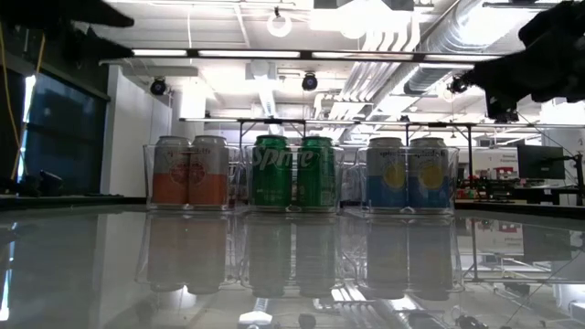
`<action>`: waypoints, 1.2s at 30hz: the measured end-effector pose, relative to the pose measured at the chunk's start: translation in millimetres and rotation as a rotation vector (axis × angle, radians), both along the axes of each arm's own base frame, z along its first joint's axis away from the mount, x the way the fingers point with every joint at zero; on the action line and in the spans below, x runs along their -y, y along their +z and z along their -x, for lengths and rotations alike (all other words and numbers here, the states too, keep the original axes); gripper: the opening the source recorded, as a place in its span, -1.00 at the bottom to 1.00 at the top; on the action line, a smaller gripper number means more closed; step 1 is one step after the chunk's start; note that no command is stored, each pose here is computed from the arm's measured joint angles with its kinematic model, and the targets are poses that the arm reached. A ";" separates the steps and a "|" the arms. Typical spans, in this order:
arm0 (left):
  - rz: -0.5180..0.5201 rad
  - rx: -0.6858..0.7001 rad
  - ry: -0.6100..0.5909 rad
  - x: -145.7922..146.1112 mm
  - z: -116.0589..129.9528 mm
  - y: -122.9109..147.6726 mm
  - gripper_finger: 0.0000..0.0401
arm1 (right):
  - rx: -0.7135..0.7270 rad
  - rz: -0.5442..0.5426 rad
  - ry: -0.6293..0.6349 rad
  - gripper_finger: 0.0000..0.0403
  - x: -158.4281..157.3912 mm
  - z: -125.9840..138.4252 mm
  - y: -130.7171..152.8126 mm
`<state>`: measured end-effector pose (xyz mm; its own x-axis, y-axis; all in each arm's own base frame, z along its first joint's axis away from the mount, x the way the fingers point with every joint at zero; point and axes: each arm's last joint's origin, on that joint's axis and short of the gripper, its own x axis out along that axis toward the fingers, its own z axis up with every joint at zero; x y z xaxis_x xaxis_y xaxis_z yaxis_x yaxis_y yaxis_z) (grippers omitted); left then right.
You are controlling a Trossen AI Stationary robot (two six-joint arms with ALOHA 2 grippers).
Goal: Sort soda cans
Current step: Return to Home Position
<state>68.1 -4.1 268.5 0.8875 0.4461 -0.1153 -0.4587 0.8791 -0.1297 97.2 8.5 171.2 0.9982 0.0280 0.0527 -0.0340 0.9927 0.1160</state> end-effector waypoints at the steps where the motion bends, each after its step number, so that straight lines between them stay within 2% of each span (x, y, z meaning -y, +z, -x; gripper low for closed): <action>1: 0.011 0.013 0.001 -0.8 1.9 -6.2 0.76 | -0.017 -0.003 -0.016 -0.61 0.5 -0.1 -1.7; 5: 0.035 0.056 -0.034 -4.0 11.9 -28.0 0.76 | -0.025 -0.018 -0.042 -0.76 1.2 -0.3 -2.3; 10: 0.006 0.116 -0.106 -5.5 19.2 -10.8 0.73 | -0.033 -0.016 -0.039 -0.83 1.0 -0.9 -2.9; 12: 0.008 0.153 -0.150 -3.3 16.2 -10.5 0.71 | -0.040 -0.015 -0.037 -0.83 0.9 -1.3 -3.6; 14: 0.004 0.212 -0.248 1.8 9.7 -13.8 0.68 | -0.043 -0.015 -0.035 -0.82 0.9 -1.4 -3.6; 16: -0.025 0.241 -0.303 6.7 1.0 -24.7 0.67 | -0.044 -0.014 -0.031 -0.82 0.7 -1.4 -3.8; 21: -0.087 0.213 -0.323 11.4 -13.1 -55.5 0.65 | -0.045 -0.014 -0.028 -0.82 0.7 -1.4 -3.9; 23: -0.077 0.210 -0.387 13.0 -17.2 -65.2 0.65 | -0.045 -0.014 -0.028 -0.82 0.7 -1.4 -3.9; 27: -0.081 0.309 -0.530 14.9 -23.9 -78.9 0.65 | -0.046 -0.014 -0.028 -0.82 0.7 -1.4 -3.9; 36: -0.107 0.232 -0.511 4.8 -28.1 -89.3 0.65 | -0.048 -0.014 -0.028 -0.82 0.7 -1.4 -4.0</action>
<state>96.2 -8.9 179.2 0.9903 -0.0481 0.1304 0.0582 0.9955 -0.0749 98.6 7.8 167.3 1.0000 -0.0005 0.0051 -0.0002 0.9915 0.1305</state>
